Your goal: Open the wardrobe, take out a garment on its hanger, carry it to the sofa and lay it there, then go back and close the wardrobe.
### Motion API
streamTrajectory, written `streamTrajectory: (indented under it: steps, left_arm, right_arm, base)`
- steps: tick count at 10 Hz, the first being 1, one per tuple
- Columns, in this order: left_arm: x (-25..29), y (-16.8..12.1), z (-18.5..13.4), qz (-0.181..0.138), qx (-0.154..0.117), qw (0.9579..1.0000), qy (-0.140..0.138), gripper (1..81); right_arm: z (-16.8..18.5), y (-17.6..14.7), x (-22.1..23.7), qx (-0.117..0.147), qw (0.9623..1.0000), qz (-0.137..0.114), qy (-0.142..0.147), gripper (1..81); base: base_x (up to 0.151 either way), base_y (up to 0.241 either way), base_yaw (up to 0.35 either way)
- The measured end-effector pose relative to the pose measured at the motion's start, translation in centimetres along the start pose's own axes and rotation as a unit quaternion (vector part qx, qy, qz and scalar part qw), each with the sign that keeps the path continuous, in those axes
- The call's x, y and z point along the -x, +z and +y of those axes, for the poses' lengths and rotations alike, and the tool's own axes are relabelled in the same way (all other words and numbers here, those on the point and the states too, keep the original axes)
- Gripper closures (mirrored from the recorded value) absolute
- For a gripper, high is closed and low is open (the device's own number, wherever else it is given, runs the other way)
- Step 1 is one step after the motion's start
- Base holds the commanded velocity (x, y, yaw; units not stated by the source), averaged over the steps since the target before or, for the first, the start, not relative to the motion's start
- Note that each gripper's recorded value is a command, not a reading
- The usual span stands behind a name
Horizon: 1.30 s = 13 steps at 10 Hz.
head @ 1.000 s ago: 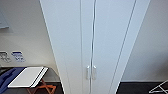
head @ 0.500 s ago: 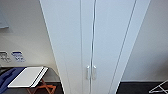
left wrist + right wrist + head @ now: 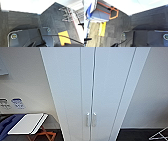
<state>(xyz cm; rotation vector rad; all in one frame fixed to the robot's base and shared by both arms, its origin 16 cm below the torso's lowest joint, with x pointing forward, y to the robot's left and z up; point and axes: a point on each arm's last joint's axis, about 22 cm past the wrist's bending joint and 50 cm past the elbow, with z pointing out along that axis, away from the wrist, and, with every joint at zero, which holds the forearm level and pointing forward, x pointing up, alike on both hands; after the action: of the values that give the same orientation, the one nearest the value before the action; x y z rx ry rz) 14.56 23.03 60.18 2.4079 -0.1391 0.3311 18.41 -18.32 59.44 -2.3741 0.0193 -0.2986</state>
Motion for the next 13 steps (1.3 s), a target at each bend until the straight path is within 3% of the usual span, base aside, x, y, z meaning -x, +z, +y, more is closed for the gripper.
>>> streamTrajectory:
  steps: [3, 6, 10, 13]
  left_arm:
    - [-6.9, -3.1, 1.9, 0.036, 0.021, 0.9981, 0.044, 1.0]
    - [-13.1, -6.2, 3.6, 0.071, 0.032, 0.9927, 0.092, 1.0]
    - [-19.9, -8.2, 5.7, 0.111, 0.041, 0.9827, 0.142, 1.0]
    - [-26.0, -9.5, 7.1, 0.149, 0.042, 0.9717, 0.179, 1.0]
  right_arm:
    - [-4.7, -2.1, -6.6, -0.046, 0.9978, 0.03, -0.037, 1.0]
    - [-9.0, -5.3, -13.3, -0.081, 0.9913, 0.064, -0.083, 1.0]
    - [-13.8, -7.7, -21.3, -0.108, 0.9782, 0.106, -0.142, 1.0]
    - [-17.0, -8.1, -26.0, -0.121, 0.968, 0.125, -0.181, 1.0]
  base:
    - [0.0, 0.0, 0.0]
    - [0.0, 0.0, 0.0]
    - [0.0, 0.0, 0.0]
    - [0.0, 0.0, 0.0]
